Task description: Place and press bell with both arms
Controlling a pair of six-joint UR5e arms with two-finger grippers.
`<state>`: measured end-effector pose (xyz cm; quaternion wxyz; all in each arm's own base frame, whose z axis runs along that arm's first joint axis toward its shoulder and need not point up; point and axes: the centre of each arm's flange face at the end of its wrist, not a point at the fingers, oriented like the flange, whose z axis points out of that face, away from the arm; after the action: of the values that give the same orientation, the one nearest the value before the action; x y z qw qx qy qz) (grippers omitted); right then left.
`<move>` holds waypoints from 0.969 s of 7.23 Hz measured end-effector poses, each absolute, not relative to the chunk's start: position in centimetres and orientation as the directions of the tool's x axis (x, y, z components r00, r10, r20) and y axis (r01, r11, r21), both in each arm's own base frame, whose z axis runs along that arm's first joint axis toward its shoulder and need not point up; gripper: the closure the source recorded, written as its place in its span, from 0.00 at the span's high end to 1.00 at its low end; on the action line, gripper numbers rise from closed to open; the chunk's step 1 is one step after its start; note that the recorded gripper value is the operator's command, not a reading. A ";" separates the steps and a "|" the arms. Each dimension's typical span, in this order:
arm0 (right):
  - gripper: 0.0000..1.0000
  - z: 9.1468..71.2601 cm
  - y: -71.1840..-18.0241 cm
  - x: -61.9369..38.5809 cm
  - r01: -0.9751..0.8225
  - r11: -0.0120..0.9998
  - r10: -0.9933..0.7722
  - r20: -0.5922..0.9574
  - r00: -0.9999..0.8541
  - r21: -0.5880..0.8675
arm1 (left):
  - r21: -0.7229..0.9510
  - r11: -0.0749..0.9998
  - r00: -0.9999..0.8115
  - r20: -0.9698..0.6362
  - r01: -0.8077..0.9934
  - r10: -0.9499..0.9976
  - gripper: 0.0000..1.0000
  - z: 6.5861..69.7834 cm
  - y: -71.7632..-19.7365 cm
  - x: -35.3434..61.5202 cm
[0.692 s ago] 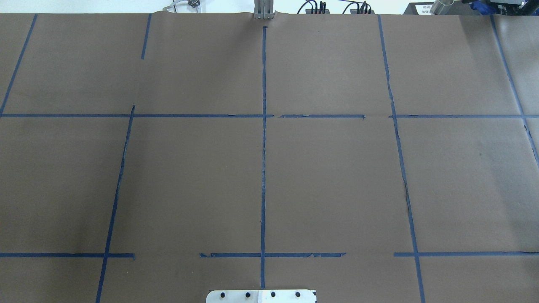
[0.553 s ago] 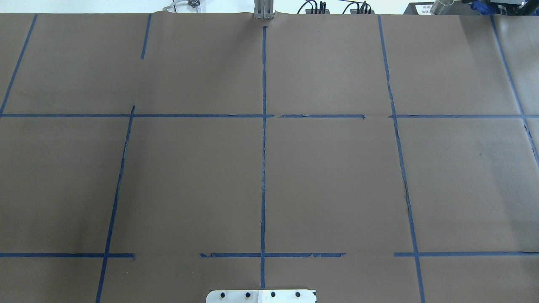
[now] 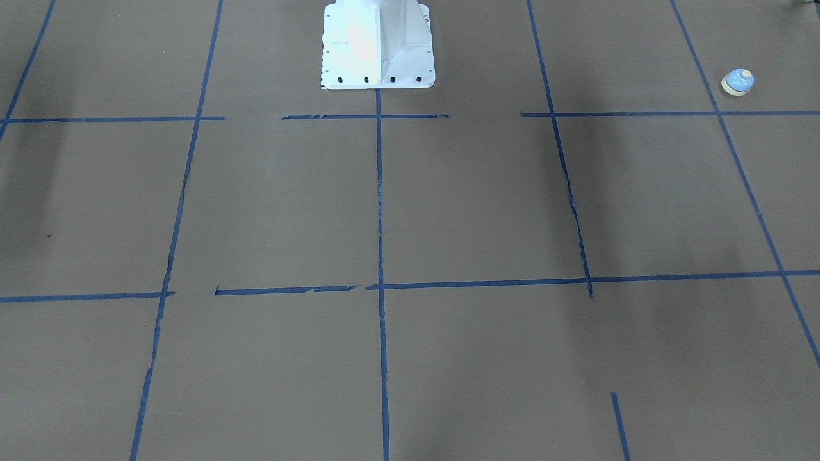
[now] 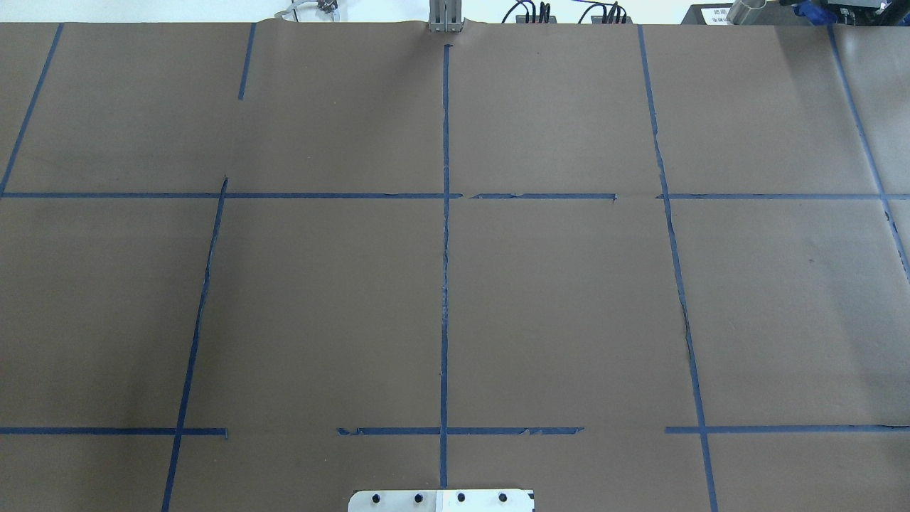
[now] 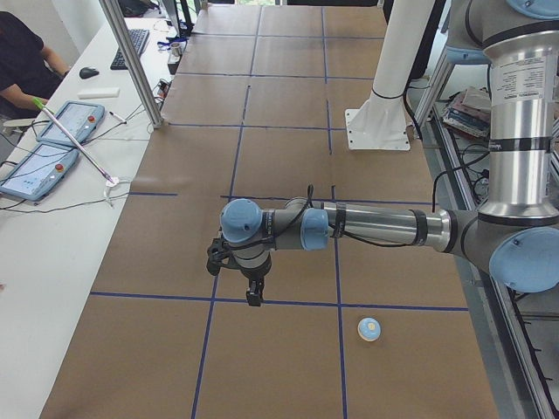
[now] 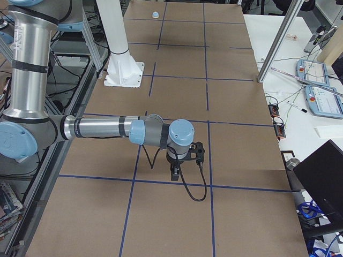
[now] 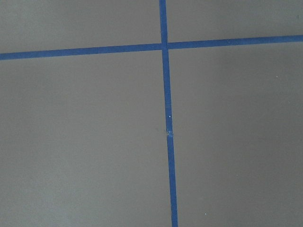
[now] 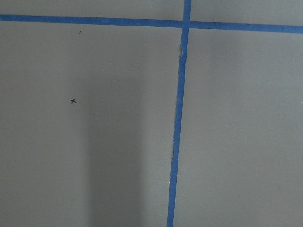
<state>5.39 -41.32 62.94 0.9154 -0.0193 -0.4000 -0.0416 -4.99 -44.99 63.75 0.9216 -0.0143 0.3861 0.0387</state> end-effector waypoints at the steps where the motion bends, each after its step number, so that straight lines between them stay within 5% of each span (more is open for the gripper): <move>1: 1.00 62.9 -41.3 5.4 0.091 0.996 -0.060 0.734 0.676 -0.002 | 0.007 0.997 0.702 -0.710 -0.083 0.063 1.00 63.6 -45.0 -5.0; 7: 1.00 62.8 -41.4 5.4 0.091 0.996 -0.061 0.735 0.676 -0.001 | 0.035 0.996 0.700 -0.709 -0.080 0.081 1.00 62.2 -44.8 -5.0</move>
<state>5.36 -41.40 62.82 0.9152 -0.0185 -0.4005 -0.0416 -5.02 -44.85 62.16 0.9220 0.0009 0.3847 0.0438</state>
